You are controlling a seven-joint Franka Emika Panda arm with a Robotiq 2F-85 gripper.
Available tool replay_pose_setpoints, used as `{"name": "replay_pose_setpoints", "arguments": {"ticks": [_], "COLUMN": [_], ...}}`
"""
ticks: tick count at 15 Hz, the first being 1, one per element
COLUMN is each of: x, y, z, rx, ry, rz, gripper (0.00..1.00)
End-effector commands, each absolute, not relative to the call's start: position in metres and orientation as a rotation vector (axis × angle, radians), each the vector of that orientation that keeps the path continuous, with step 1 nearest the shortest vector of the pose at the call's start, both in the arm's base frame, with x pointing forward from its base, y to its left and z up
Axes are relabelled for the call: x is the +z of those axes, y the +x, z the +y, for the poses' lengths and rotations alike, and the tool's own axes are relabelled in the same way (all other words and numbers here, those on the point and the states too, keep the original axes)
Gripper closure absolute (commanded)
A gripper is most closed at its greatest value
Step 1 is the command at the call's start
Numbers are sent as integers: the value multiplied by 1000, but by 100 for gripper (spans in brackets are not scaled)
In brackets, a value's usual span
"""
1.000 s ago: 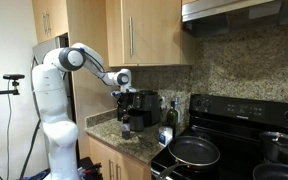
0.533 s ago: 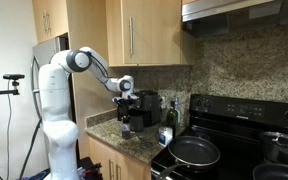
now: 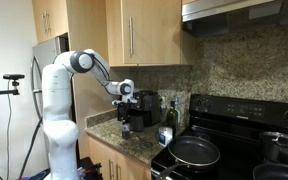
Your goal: Open the airfryer, place the bottle of black pepper inside the open upper cabinet, close the open upper cabinet
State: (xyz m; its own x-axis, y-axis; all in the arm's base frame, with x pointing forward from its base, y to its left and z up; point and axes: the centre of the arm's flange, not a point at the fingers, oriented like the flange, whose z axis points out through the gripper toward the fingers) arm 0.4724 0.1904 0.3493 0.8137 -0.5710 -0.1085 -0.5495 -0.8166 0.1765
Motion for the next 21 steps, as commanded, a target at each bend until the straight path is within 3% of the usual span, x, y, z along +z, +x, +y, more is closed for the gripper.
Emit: {"name": "replay_pose_setpoints", "arguments": {"ticks": [1, 4, 9, 16, 17, 19, 20, 21], "x": [348, 352, 396, 574, 531, 568, 575, 576], "y": [473, 475, 463, 409, 423, 404, 400, 403], "z": [190, 190, 198, 235, 236, 237, 237, 237], "rx": [-215, -179, -3, 357, 316, 385, 399, 407], "ry": [2851, 2848, 2863, 2970, 2947, 2962, 2962, 2950], "rz": [-883, -875, -776, -579, -642, -611, -606, -615], "gripper": [47, 66, 66, 66, 41, 41, 66, 66]}}
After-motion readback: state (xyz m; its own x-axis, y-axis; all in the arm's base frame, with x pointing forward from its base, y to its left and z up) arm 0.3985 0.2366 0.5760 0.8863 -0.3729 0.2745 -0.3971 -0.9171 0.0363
